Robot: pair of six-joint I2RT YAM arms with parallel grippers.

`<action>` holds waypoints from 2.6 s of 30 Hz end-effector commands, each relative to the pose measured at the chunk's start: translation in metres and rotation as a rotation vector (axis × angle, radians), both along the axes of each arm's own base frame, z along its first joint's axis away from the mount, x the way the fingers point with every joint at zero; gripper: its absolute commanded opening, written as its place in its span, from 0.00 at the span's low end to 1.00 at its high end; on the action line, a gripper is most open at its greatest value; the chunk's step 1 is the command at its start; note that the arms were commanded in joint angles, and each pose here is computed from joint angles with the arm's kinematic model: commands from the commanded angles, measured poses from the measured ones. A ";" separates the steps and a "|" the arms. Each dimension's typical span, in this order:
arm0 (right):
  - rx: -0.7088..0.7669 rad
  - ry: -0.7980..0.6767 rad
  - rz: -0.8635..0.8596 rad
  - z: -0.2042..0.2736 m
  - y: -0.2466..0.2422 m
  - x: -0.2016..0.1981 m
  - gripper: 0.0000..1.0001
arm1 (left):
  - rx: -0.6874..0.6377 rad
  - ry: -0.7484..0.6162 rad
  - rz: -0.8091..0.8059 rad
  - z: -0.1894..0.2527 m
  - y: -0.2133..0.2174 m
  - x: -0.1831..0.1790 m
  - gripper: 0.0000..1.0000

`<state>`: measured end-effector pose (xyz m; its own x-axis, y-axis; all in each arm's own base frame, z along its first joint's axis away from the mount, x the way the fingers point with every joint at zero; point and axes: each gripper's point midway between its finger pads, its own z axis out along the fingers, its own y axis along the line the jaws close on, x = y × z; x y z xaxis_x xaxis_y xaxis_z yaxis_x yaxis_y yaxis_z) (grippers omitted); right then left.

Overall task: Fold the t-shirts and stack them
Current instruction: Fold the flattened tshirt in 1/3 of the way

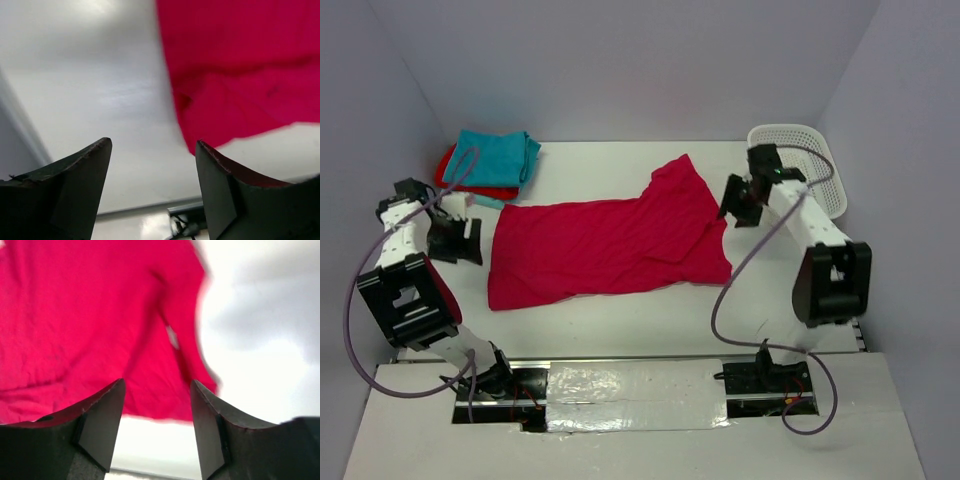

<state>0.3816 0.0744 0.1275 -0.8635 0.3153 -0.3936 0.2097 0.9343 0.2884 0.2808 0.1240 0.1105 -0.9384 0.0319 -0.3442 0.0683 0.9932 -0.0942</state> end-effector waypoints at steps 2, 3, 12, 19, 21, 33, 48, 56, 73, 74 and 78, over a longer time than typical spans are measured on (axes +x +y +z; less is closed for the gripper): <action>0.102 0.133 -0.051 -0.034 -0.001 -0.075 0.61 | -0.182 0.301 -0.045 -0.049 -0.060 -0.076 0.83; 0.109 0.144 -0.061 -0.042 -0.002 -0.083 0.62 | -0.191 0.317 -0.048 -0.055 -0.063 -0.080 0.87; 0.191 0.223 -0.104 -0.099 0.006 -0.109 0.64 | -0.158 0.344 -0.079 -0.081 -0.063 -0.070 0.89; 0.198 0.220 -0.119 -0.107 0.004 -0.103 0.56 | -0.217 0.363 -0.086 -0.096 -0.072 -0.061 0.30; 0.216 0.231 -0.135 -0.110 0.003 -0.103 0.30 | -0.239 0.363 -0.085 -0.097 -0.076 -0.060 0.00; 0.228 0.279 -0.345 -0.086 -0.020 -0.184 0.00 | 0.075 0.371 -0.137 -0.071 0.019 -0.062 0.00; 0.196 0.333 -0.337 -0.086 -0.017 -0.229 0.74 | 0.317 0.546 -0.173 -0.060 0.056 -0.085 0.56; 0.187 -0.031 -0.078 0.025 -0.023 -0.081 0.40 | 0.472 -0.374 -0.381 0.165 -0.055 0.138 0.40; 0.223 0.133 0.090 -0.069 0.004 -0.038 0.50 | -0.145 -0.443 -1.734 -0.002 -0.532 -0.052 0.57; 0.223 0.142 0.091 -0.073 0.005 -0.039 0.50 | -0.142 -0.417 -1.740 -0.011 -0.532 -0.057 0.56; 0.199 0.192 0.101 -0.091 0.012 -0.047 0.50 | -0.157 -0.356 -1.749 -0.036 -0.528 -0.071 0.56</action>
<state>0.3370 0.0793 0.0524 -0.9352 0.3174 -0.1570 0.2143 0.8603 0.4626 0.2251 -0.3918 0.0750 0.2557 0.7932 -0.5527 0.9659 -0.2336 0.1116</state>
